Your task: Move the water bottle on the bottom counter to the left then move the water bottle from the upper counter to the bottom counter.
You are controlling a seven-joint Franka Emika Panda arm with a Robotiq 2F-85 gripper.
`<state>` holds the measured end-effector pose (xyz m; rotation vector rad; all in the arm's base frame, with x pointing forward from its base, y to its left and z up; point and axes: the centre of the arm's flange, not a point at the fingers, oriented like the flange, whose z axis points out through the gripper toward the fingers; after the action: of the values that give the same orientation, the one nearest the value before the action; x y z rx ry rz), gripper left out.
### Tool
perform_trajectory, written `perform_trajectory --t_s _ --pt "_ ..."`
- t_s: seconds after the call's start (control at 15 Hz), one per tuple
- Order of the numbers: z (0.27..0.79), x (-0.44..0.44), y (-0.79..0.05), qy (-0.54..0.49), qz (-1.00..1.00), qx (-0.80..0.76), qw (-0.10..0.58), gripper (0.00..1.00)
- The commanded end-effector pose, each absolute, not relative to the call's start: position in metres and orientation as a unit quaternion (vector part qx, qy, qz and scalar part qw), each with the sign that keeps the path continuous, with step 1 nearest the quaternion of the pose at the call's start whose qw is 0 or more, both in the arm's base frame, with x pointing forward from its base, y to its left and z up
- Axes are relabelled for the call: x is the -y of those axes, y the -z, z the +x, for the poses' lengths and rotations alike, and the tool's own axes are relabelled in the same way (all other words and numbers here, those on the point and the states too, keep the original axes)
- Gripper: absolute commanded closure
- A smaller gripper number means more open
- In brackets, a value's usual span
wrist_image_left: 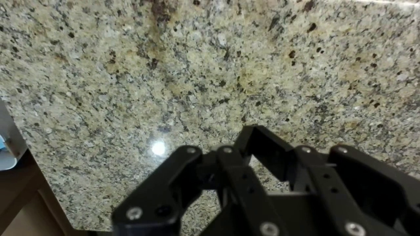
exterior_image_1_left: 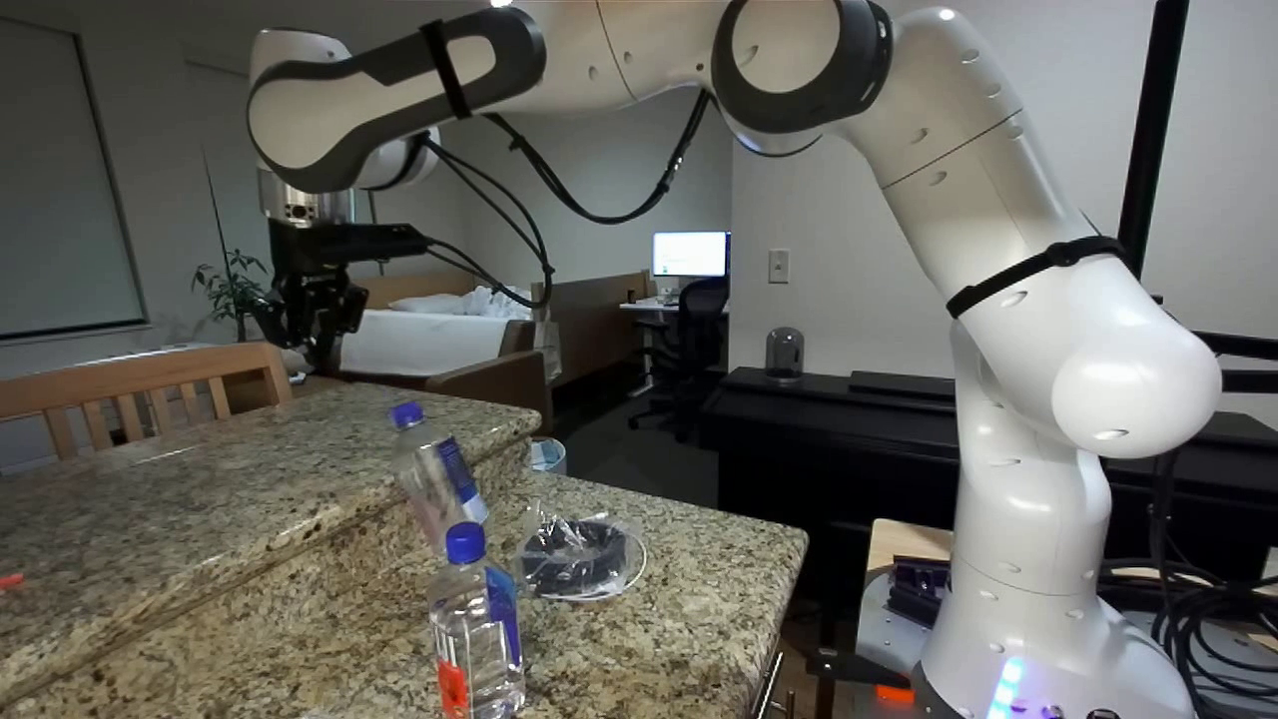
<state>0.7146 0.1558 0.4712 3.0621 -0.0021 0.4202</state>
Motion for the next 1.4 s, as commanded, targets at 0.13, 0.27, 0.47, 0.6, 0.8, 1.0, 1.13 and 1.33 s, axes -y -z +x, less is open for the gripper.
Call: perform_trajectory --t_s 0.13,0.27,0.47,0.6,0.8,1.0,1.13,1.33 --pt "0.678 -0.142 -0.508 -0.14 0.989 0.012 0.044 0.92" --pt "0.663 -0.136 -0.514 -0.131 0.99 0.01 0.056 0.65" --pt "0.642 -0.122 -0.513 -0.104 0.992 0.008 0.072 0.48" --pt "0.627 -0.113 -0.51 -0.076 0.994 0.007 0.076 0.35" --pt "0.597 -0.1 -0.495 -0.017 0.997 -0.001 0.079 0.16" --pt "0.563 -0.086 -0.473 0.049 0.996 -0.021 0.071 0.01" --pt "0.531 -0.078 -0.454 0.082 0.994 -0.046 0.052 0.0" --pt "0.486 -0.068 -0.43 0.122 0.989 -0.076 0.017 0.0"
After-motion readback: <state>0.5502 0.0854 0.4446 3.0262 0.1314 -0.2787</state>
